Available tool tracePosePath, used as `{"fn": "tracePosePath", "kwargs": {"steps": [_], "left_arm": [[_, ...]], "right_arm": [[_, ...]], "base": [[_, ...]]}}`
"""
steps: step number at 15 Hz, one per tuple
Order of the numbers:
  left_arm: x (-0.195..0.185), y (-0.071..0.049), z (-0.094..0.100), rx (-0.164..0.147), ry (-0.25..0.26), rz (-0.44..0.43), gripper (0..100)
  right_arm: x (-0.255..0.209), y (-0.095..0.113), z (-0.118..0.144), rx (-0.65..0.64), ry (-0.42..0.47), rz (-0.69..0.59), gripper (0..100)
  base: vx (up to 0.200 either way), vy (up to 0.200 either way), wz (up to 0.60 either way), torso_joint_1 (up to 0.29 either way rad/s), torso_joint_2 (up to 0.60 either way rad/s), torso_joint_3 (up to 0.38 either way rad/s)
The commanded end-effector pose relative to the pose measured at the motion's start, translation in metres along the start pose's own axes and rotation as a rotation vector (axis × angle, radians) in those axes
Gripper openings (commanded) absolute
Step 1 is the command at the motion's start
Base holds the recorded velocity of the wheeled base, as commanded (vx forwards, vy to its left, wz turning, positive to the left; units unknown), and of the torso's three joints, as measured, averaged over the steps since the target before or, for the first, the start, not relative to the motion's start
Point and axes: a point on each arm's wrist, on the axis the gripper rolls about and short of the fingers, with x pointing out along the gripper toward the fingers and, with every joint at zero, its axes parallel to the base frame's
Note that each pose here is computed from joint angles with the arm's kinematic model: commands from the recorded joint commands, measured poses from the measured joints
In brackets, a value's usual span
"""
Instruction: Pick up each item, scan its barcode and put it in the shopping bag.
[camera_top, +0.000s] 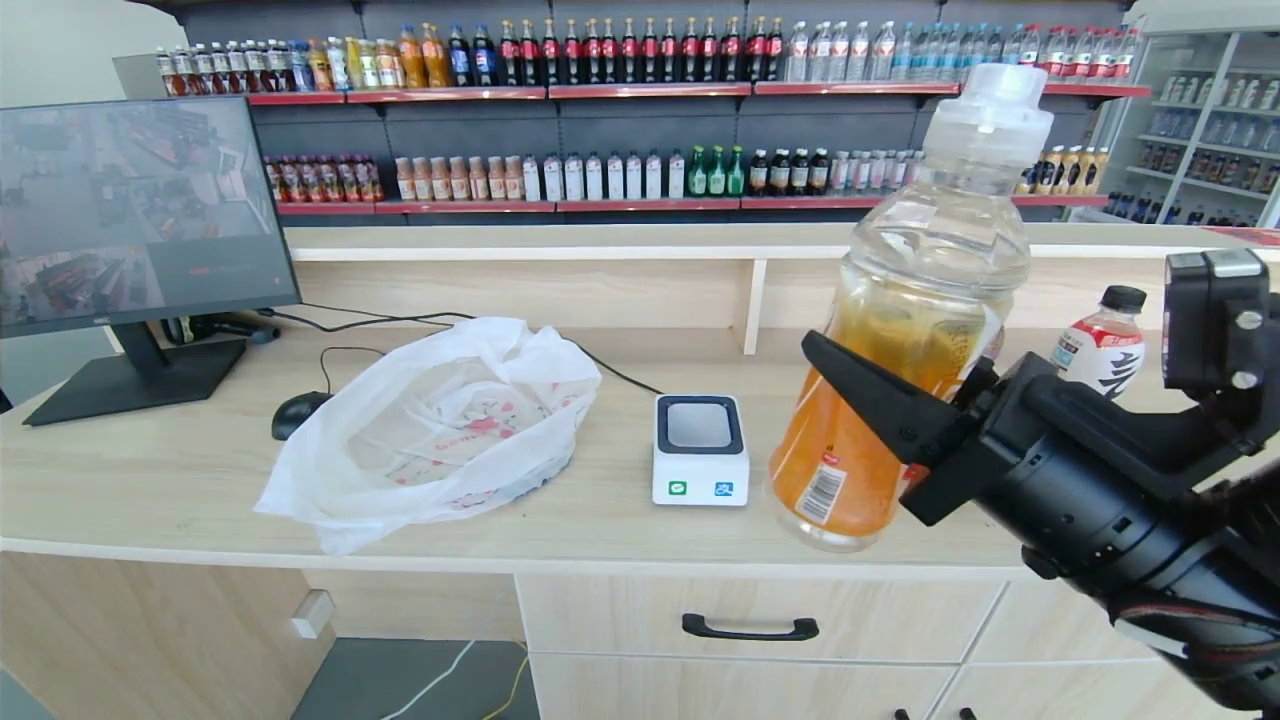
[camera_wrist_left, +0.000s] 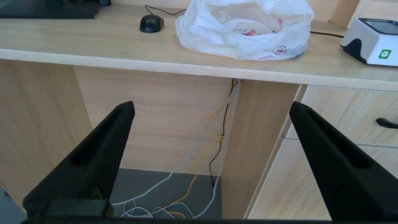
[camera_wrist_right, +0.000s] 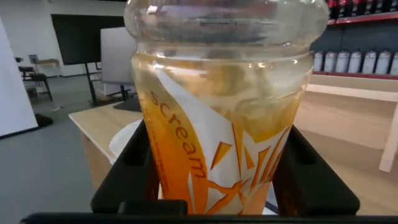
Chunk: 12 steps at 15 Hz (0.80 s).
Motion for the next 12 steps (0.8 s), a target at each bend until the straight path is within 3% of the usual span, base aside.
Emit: {"fn": "tracePosePath", "kwargs": {"steps": [1, 3, 5, 12], "left_arm": [[0.0, 0.0, 0.0, -0.001, 0.0, 0.001, 100], [0.0, 0.0, 0.0, -0.001, 0.0, 0.001, 100], [0.0, 0.0, 0.0, 0.001, -0.001, -0.001, 100], [0.0, 0.0, 0.0, 0.001, -0.001, -0.001, 100]], "right_arm": [[-0.006, -0.003, -0.003, -0.026, 0.019, -0.051, 0], [-0.009, -0.011, 0.0, -0.124, 0.011, -0.229, 0], [-0.012, -0.019, 0.002, -0.146, 0.006, -0.298, 0], [-0.012, -0.021, -0.006, -0.168, 0.032, -0.301, 0]], "base": [[0.0, 0.0, 0.0, 0.0, 0.0, 0.0], [0.0, 0.0, 0.0, 0.0, 0.0, 0.0], [0.0, 0.0, 0.0, 0.0, 0.0, 0.0], [0.0, 0.0, 0.0, 0.0, 0.0, 0.0]]}}
